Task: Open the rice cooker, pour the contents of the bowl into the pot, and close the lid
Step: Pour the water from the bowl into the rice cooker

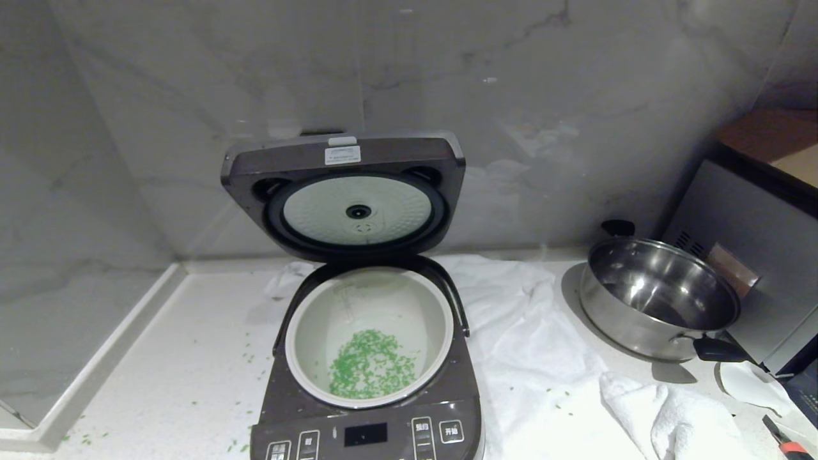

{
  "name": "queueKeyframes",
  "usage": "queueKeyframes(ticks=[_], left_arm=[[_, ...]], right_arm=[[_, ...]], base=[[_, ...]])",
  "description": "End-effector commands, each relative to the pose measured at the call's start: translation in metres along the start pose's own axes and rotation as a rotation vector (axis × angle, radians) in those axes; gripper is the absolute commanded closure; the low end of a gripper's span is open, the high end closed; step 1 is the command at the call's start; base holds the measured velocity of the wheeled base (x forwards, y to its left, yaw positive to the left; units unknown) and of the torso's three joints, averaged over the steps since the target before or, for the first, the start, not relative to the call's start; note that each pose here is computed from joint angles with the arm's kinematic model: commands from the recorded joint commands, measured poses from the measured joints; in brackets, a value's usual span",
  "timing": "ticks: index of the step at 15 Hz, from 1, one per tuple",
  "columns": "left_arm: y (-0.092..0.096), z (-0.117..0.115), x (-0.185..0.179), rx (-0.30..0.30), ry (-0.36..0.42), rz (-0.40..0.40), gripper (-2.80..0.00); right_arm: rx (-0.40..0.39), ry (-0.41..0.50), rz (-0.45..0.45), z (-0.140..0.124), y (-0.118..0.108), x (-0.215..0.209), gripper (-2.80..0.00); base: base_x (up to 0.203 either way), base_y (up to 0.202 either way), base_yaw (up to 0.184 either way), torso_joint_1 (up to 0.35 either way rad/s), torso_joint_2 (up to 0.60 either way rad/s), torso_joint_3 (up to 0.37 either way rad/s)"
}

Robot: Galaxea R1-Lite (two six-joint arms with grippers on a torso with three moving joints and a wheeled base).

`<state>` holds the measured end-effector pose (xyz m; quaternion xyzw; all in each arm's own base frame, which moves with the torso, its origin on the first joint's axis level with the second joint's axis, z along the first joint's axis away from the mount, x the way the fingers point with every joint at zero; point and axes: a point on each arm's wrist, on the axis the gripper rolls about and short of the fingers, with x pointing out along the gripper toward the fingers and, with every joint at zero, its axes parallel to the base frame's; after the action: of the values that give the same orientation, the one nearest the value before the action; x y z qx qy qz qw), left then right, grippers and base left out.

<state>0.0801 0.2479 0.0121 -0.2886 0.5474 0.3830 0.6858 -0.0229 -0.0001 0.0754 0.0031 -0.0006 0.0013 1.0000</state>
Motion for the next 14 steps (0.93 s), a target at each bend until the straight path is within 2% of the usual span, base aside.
queueKeyframes(ticks=[1, 10, 14], left_arm=[[-0.009, -0.009, -0.001, 0.027, 0.027, -0.014, 0.00], [-0.068, -0.048, -0.012, 0.246, 0.105, -0.087, 0.00], [-0.096, -0.065, -0.021, 0.313, 0.116, -0.114, 0.00]], right_arm=[[0.000, 0.003, 0.000, 0.000, 0.000, 0.000, 0.00], [0.000, 0.003, 0.000, 0.000, 0.000, 0.000, 0.00], [0.000, 0.003, 0.000, 0.000, 0.000, 0.000, 0.00]], base=[[0.000, 0.000, 0.000, 0.000, 0.00, 0.000], [0.000, 0.000, 0.000, 0.000, 0.00, 0.000], [0.000, 0.000, 0.000, 0.000, 0.00, 0.000]])
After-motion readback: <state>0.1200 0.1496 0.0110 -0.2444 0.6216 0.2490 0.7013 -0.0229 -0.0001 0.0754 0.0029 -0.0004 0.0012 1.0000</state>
